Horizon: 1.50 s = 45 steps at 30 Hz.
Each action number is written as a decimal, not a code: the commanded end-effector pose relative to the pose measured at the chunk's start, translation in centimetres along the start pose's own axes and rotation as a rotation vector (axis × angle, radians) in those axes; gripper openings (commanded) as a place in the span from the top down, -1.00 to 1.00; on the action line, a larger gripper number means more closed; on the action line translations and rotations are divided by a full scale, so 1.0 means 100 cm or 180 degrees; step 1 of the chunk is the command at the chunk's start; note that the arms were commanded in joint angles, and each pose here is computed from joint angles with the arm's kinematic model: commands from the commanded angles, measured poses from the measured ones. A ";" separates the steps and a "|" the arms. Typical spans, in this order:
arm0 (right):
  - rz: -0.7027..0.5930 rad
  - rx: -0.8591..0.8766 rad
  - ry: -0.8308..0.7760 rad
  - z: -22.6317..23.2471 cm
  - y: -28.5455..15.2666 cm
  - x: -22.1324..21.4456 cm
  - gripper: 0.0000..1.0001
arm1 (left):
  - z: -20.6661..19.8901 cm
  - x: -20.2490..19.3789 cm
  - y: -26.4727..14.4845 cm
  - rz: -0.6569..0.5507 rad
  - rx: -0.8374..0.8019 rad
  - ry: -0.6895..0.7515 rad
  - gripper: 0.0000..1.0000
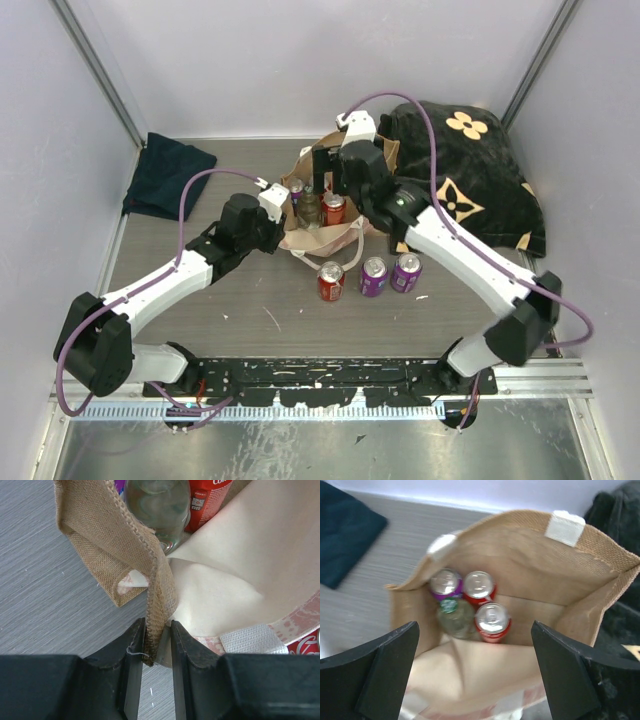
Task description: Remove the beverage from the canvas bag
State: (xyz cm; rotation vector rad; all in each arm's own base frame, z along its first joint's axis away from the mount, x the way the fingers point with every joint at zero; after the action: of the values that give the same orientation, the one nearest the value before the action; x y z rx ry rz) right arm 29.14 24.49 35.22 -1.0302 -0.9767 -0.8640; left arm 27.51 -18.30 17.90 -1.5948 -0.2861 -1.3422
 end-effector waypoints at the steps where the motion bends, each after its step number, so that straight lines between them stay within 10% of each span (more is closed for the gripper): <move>1: 0.0615 0.0002 -0.0243 -0.020 0.052 -0.037 -1.00 | -0.002 -0.016 0.002 0.0162 -0.0011 0.0026 0.32; 13: 0.1424 -0.0186 -0.0596 -0.040 0.107 -0.116 -1.00 | 0.000 -0.014 0.000 0.0147 0.0035 0.0054 0.32; 31: 0.1512 -0.0171 -0.0366 -0.062 0.150 -0.149 -0.93 | 0.002 -0.015 0.001 0.0182 0.0053 0.0108 0.32; 36: 0.1528 -0.0129 -0.0330 -0.060 0.158 -0.156 -0.60 | 0.002 -0.015 0.000 0.0179 0.0063 0.0110 0.32; 42: 0.1542 -0.0173 -0.0263 -0.061 0.160 -0.160 0.95 | 0.002 -0.015 -0.001 0.0180 0.0077 0.0114 0.32; 45: 0.1447 -0.0187 -0.0284 -0.061 0.154 -0.147 0.99 | 0.003 -0.015 -0.001 0.0177 0.0081 0.0119 0.32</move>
State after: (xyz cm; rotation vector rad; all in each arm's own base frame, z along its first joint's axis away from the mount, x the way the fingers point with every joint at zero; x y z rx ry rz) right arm 38.78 24.46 14.30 -1.3259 -0.7190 -0.4016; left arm 27.60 -18.17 17.91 -1.5740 -0.2796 -1.3522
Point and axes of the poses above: each gripper's point midway between its finger pads, its own y axis out along the fingers, its own z axis along the line the jaws close on, x = y × z, the point moved 7 cm from there along -y, back along the fingers, and after that the axes turned 6 degrees about y, right-handed, at the moved point
